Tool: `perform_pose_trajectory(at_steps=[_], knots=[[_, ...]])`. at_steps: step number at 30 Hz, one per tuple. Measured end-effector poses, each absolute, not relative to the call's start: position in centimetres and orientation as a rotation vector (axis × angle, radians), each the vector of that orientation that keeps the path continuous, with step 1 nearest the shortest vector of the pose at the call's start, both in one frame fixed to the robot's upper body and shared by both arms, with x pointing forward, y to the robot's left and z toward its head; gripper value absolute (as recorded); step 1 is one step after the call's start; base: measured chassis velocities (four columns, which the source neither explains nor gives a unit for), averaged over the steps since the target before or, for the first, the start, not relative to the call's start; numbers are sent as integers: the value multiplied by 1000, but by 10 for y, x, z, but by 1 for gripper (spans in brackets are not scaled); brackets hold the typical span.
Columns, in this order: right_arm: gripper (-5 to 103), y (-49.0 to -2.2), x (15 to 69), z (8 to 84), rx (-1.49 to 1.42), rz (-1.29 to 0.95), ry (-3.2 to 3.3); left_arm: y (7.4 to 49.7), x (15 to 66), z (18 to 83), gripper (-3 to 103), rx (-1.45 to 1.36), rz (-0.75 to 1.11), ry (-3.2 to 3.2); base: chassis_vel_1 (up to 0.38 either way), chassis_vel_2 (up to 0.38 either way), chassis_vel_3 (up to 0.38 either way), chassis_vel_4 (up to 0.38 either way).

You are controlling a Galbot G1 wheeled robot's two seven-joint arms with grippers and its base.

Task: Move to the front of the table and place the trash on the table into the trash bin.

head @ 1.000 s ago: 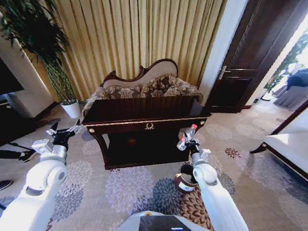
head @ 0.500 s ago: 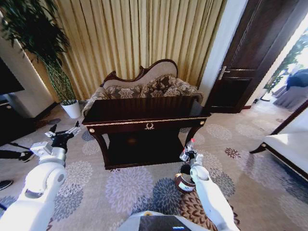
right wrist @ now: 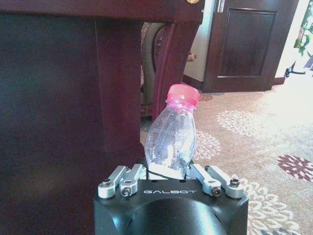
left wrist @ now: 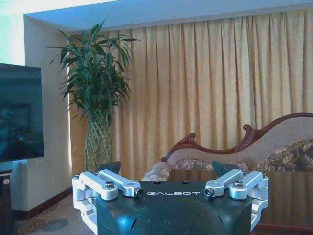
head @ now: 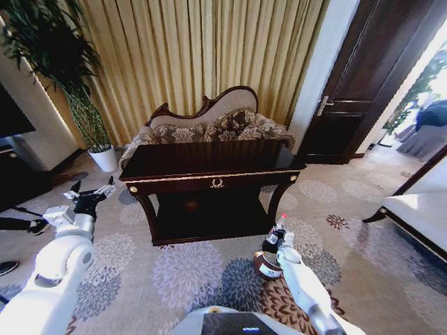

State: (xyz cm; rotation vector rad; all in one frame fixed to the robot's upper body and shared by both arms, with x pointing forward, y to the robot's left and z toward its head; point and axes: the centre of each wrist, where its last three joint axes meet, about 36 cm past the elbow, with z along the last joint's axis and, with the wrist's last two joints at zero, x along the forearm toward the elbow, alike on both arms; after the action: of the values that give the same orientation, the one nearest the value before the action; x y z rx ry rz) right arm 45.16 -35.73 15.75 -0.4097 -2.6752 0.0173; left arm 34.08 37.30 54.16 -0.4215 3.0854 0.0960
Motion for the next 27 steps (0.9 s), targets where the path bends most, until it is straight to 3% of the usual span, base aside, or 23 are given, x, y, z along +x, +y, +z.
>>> perform_pose_trajectory(at_steps=[7, 16, 22, 25, 27], knots=[[30, -364, 462, 156, -439, 16, -2650, 376, 339, 543, 100, -411, 99, 3063, 0, 0, 0, 0], [30, -406, 439, 164, -506, 54, -2630, 377, 337, 539, 100, -413, 82, 3052, 0, 0, 0, 0], [30, -401, 437, 165, -508, 30, -2641, 374, 337, 539, 100, -404, 75, 3051, 0, 0, 0, 0], [40, -395, 436, 164, -499, 19, -2646, 373, 336, 541, 100, -395, 78, 3047, 0, 0, 0, 0], [40, -393, 436, 165, -496, 16, -2650, 372, 336, 542, 100, -391, 80, 3045, 0, 0, 0, 0]])
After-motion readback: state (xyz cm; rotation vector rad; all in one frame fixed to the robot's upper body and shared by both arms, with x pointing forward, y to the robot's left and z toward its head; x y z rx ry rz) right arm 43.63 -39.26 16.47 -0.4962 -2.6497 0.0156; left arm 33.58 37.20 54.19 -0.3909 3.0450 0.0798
